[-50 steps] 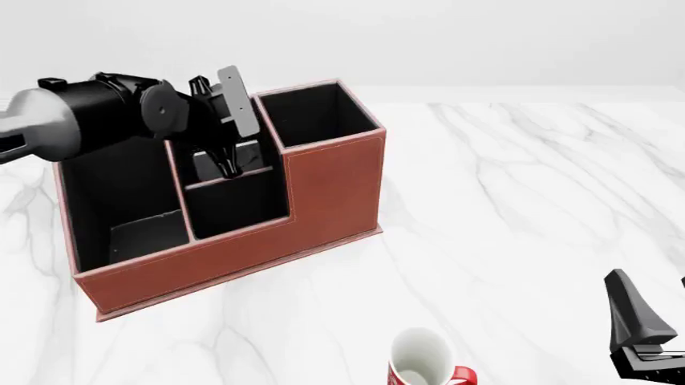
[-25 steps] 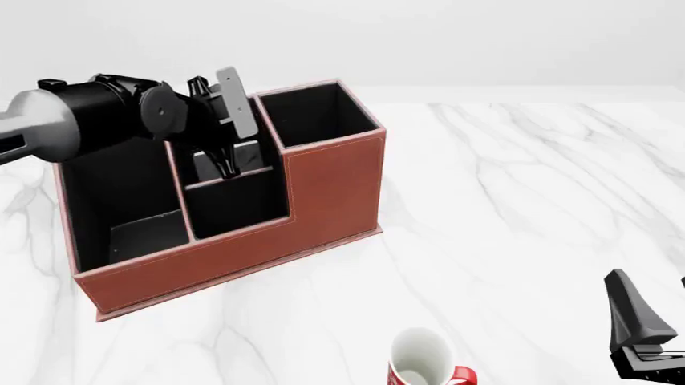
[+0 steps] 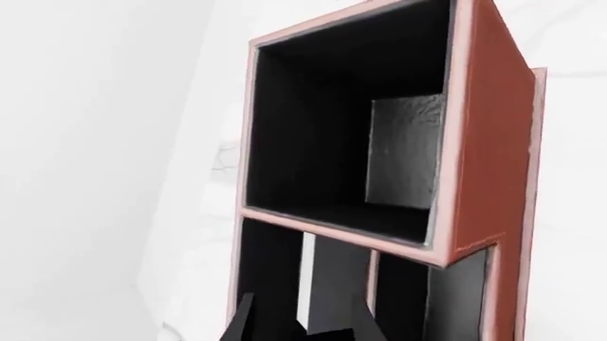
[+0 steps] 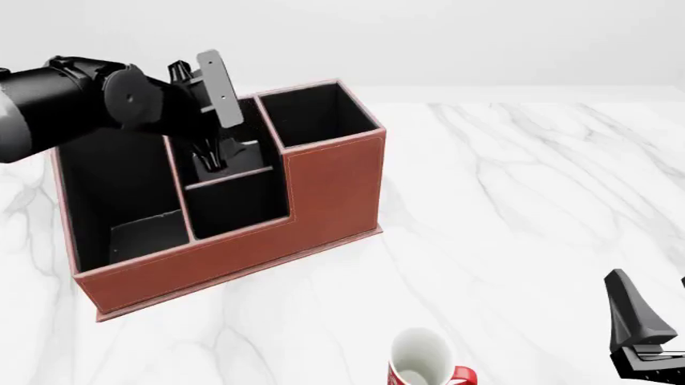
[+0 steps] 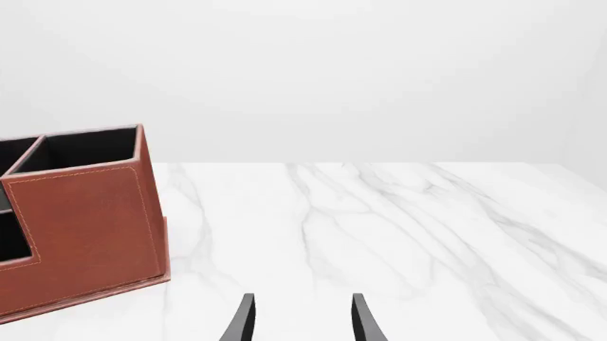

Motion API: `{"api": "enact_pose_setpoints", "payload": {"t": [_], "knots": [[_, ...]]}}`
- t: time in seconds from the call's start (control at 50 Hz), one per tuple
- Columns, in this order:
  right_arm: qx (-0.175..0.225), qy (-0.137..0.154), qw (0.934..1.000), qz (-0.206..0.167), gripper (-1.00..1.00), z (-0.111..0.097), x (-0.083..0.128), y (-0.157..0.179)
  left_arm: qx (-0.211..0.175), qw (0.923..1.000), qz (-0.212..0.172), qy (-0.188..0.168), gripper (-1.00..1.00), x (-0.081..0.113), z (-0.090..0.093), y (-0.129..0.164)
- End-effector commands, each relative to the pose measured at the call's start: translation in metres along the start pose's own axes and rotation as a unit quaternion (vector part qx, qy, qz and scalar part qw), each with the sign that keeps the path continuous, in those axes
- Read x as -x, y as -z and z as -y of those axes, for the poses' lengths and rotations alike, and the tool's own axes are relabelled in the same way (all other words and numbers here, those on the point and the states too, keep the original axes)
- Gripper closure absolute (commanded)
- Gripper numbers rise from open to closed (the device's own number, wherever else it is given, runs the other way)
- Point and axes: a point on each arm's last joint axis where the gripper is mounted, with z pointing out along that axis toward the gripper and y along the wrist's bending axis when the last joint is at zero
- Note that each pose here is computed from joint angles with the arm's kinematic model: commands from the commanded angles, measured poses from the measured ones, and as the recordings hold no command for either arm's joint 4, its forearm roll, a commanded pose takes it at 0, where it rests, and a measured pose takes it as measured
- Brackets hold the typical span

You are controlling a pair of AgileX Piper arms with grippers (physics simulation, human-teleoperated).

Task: Pick up the book and place it in the front compartment of the caddy.

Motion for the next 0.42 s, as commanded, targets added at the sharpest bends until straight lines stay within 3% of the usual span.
{"api": "enact_pose_setpoints", "payload": {"t": [0.02, 0.26, 0.42], "knots": [[0.0, 0.0, 1.0, 0.0, -1.0, 0.0, 0.0, 0.0, -0.004, 1.0, 0.002, 0.008, -1.0, -0.003, 0.011, 0.033], [0.0, 0.0, 1.0, 0.0, -1.0, 0.0, 0.0, 0.0, 0.008, 0.9995, 0.027, 0.016, -1.0, -0.004, 0.03, 0.08], [0.0, 0.0, 1.0, 0.0, -1.0, 0.0, 0.0, 0.0, -0.005, 0.9985, 0.049, 0.024, -1.0, -0.008, 0.063, 0.102]]}}
